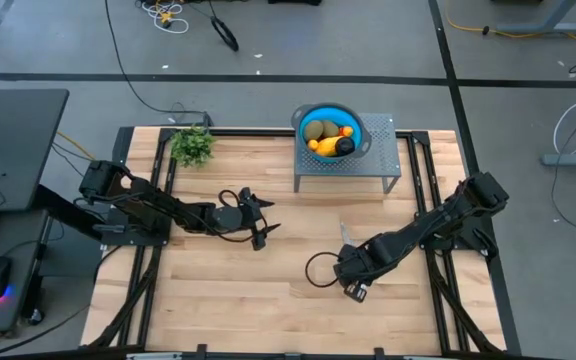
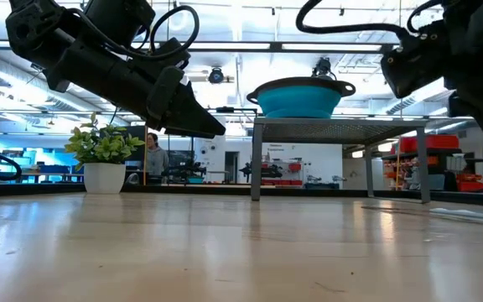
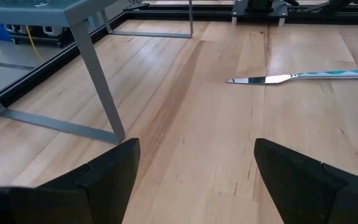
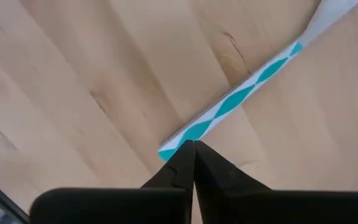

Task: Pick & Place Fruit
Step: Put the white and blue knife on the shelf

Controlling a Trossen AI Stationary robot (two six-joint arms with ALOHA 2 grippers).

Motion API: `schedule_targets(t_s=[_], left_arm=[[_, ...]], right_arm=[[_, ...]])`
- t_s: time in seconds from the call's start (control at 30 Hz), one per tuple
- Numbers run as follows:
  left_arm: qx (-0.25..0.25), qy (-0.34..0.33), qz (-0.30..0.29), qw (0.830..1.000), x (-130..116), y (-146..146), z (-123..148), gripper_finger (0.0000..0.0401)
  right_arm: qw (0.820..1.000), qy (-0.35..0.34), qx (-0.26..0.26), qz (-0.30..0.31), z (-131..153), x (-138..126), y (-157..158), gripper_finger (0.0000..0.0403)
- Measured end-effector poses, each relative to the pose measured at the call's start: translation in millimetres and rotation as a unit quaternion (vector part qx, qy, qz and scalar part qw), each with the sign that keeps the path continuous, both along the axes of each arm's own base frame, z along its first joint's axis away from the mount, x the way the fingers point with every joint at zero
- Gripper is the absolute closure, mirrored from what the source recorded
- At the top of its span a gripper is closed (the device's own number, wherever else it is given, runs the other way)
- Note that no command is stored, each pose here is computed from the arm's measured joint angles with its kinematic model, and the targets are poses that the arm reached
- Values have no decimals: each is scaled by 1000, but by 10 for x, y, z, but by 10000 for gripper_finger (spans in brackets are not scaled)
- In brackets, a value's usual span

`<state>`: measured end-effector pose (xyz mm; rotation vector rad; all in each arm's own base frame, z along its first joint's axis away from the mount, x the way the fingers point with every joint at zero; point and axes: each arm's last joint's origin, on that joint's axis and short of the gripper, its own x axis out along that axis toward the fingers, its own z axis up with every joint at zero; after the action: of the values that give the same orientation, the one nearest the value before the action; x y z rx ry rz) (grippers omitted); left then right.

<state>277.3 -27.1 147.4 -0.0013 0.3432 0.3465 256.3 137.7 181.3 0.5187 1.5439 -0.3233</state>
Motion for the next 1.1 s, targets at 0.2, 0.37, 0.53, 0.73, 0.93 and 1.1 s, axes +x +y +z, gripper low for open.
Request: schedule_targets(t_s=[0.2, 0.37, 0.53, 0.73, 0.93, 1.1], left_arm=[[-4, 3, -2, 1000, -2, -1, -7, 76], [-7, 6, -1, 1000, -5, -1, -15, 76], [-7, 8, 0, 1000, -7, -1, -19, 76], [-7, 8, 0, 1000, -7, -1, -20, 76], [-7, 9, -1, 1000, -7, -1, -20, 76], [-7, 9, -1, 1000, -7, -1, -20, 76]], right_arm=[[997, 0, -10, -72, -38, -10, -5, 335], [990, -13, -55, -132, -92, -34, -49, 294], [984, -18, -64, -168, -146, -61, -53, 287], [982, -33, -50, -178, -271, -89, -44, 287], [982, -29, -52, -181, -327, -123, -63, 286], [981, -33, -49, -186, -374, -137, -71, 286]])
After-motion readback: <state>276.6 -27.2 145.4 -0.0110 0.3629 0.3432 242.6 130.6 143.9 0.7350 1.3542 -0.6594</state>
